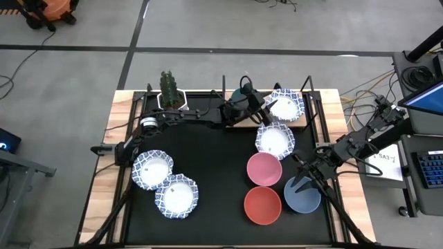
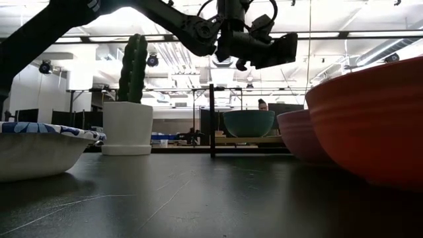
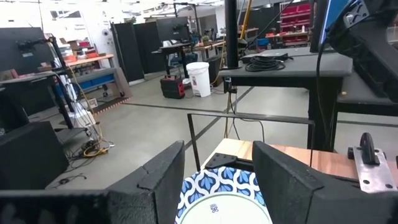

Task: Place and stack bowls onto a shelf
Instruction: Stack the blue patterned bowl on top of the blue patterned bowl on the shelf

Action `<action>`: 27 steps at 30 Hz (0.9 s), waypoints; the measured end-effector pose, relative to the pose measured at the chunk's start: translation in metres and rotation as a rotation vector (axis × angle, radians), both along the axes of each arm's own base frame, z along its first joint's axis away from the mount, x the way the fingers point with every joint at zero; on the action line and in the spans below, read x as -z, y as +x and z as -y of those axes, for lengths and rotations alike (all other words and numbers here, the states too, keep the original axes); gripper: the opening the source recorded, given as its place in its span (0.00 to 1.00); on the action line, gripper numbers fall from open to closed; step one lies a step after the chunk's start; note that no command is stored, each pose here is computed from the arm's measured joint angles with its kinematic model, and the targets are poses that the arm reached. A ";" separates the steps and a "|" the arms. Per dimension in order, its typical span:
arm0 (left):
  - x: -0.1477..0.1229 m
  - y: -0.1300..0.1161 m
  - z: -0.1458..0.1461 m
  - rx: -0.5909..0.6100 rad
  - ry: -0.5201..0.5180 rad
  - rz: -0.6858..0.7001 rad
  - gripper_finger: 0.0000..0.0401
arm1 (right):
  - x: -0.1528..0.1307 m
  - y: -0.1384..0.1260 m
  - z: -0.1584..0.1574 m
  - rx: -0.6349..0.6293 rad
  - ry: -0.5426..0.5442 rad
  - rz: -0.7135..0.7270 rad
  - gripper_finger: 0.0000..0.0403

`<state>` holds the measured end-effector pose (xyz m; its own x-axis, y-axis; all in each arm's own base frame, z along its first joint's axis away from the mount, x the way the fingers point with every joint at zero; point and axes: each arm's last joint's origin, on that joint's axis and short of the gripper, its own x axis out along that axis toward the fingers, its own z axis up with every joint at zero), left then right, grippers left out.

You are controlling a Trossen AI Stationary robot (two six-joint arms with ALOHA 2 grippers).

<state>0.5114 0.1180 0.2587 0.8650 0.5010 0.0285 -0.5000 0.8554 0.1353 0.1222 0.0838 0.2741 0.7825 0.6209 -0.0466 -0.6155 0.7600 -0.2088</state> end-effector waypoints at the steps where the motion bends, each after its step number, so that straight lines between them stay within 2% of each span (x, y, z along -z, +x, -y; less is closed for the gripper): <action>1: 0.001 0.000 0.000 0.000 -0.002 -0.006 0.43 | 0.000 0.000 0.000 0.000 0.004 -0.004 0.22; 5: -0.002 0.000 0.009 0.016 -0.014 -0.040 0.43 | 0.000 0.000 0.000 0.001 0.006 -0.009 0.22; 10: -0.037 -0.002 0.028 0.055 0.024 -0.159 0.43 | 0.001 0.000 0.000 0.002 0.013 -0.019 0.22; 17: -0.062 -0.016 0.047 0.149 -0.001 -0.628 0.43 | 0.002 0.000 0.000 0.003 0.020 -0.041 0.22; 21: -0.056 -0.024 0.057 0.222 -0.114 -0.764 0.43 | 0.002 0.000 0.000 0.005 0.020 -0.041 0.22; 24: -0.043 -0.024 0.065 0.330 -0.225 -0.795 0.43 | 0.002 0.000 0.000 0.010 0.026 -0.045 0.22; 27: -0.025 -0.021 0.071 0.299 -0.337 -0.788 0.43 | 0.002 0.000 0.000 0.011 0.029 -0.047 0.22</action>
<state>0.4903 0.0474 0.2837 0.6669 0.1268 -0.7343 -0.1188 0.9909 0.0632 0.1224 0.0837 0.2721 0.7866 0.6140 -0.0652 -0.6157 0.7720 -0.1578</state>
